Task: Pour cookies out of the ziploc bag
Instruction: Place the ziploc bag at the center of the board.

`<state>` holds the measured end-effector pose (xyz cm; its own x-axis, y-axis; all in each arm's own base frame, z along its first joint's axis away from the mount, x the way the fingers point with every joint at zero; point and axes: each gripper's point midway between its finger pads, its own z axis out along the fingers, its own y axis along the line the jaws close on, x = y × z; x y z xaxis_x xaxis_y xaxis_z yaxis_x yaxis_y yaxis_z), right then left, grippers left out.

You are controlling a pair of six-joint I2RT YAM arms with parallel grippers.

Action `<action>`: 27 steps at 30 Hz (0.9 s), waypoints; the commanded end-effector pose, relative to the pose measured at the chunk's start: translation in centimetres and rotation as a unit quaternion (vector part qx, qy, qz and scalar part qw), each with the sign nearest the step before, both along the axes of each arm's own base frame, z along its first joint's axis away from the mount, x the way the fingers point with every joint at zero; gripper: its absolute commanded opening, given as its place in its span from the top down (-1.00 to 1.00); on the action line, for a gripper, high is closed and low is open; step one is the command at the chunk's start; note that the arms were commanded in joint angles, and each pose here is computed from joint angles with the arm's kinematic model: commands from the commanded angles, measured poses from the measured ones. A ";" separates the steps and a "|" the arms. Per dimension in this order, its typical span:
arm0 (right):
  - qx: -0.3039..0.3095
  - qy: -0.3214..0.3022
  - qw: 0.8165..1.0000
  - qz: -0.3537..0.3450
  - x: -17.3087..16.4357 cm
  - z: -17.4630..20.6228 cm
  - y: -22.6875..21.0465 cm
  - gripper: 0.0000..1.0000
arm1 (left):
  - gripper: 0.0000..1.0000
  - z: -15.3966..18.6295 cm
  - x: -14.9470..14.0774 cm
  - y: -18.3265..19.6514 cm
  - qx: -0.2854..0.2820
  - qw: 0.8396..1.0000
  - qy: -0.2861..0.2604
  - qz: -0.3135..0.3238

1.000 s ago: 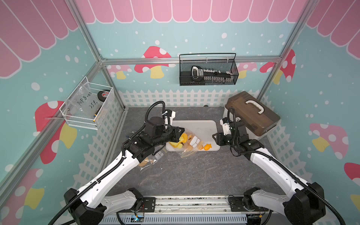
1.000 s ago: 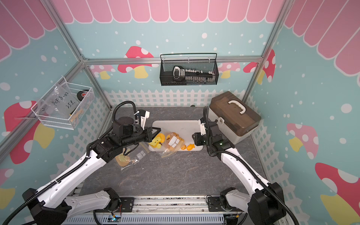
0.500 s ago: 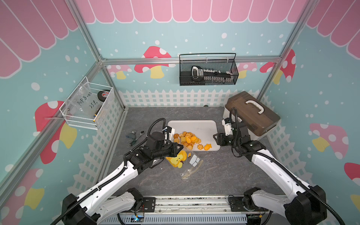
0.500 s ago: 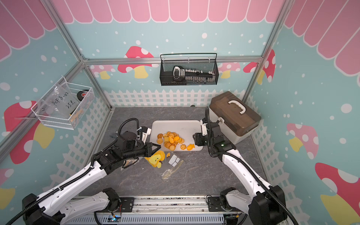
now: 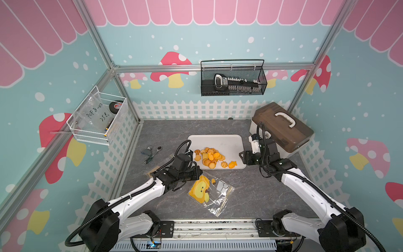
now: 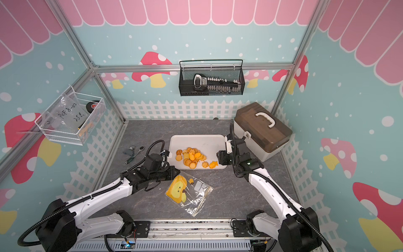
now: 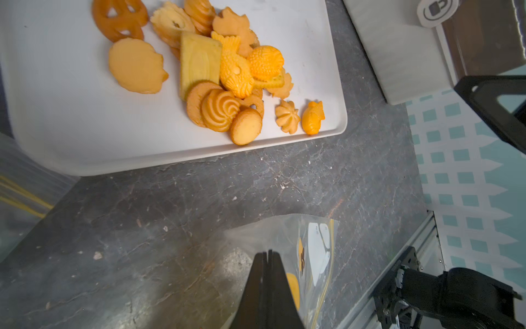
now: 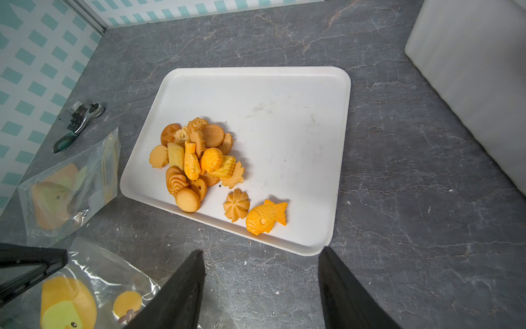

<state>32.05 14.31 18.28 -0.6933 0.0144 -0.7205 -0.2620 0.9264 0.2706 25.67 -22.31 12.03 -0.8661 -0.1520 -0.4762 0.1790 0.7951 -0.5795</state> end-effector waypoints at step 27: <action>-0.026 -0.101 0.990 -0.091 2.5 -2.1 -3.2 -0.47 | 0.44 -1.2 2.5 7.4 0.028 0.988 -0.064 0.135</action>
<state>32.92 12.09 15.04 -0.6196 0.0560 -0.7829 -0.1746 0.9626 0.2070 27.76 -16.01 9.43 -0.7777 -0.3323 -0.5337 0.0184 0.8365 -0.5476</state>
